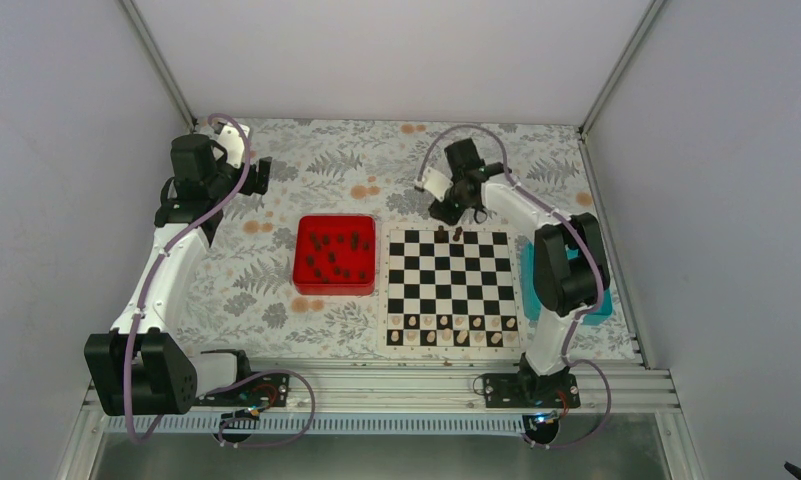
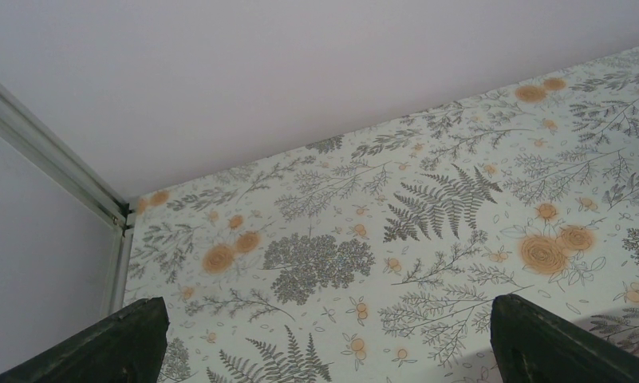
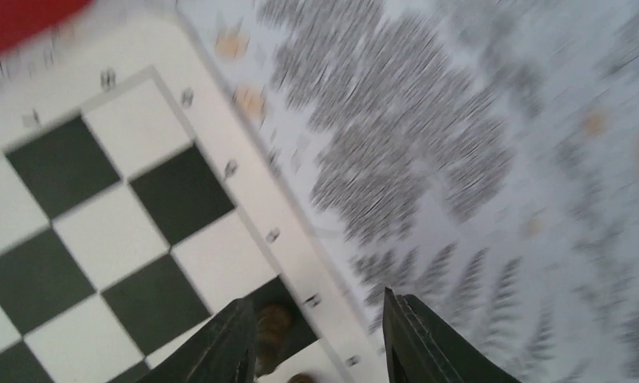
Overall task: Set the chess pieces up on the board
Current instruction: Place the chess piece on the chessboard, then pick up the chess piece from the storage box.
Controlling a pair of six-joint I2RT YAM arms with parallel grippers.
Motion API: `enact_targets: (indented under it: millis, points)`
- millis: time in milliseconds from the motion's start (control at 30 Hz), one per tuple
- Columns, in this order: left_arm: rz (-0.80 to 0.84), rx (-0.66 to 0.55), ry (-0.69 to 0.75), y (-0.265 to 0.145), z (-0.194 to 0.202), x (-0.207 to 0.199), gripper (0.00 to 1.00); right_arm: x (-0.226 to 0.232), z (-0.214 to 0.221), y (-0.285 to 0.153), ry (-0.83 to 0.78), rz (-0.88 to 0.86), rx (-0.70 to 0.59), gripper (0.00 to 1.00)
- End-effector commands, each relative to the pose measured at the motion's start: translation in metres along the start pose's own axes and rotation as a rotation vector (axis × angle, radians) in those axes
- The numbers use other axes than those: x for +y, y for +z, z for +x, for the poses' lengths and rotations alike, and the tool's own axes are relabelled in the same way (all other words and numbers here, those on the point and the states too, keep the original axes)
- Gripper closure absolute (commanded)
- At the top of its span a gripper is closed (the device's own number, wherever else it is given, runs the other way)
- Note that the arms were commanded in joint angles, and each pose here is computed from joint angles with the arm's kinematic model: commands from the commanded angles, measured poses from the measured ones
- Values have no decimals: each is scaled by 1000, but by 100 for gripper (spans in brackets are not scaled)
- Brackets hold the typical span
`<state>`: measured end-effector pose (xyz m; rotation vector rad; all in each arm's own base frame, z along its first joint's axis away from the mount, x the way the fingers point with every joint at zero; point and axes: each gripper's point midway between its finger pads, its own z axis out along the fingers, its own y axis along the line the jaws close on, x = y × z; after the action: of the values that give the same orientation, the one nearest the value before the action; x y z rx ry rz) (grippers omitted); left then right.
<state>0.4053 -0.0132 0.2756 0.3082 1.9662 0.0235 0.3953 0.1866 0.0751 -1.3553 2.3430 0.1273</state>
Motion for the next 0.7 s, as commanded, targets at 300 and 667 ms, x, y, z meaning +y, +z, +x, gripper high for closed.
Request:
enact_targets:
  millis: [300,667]
  points:
    - [-8,-32,3,-5,-8,3,0,60,-142,-66,-245,20,-195,56]
    - [-11,-31,3,-5,-6,3,0,133,-165,0,-366,-121,-135,56]
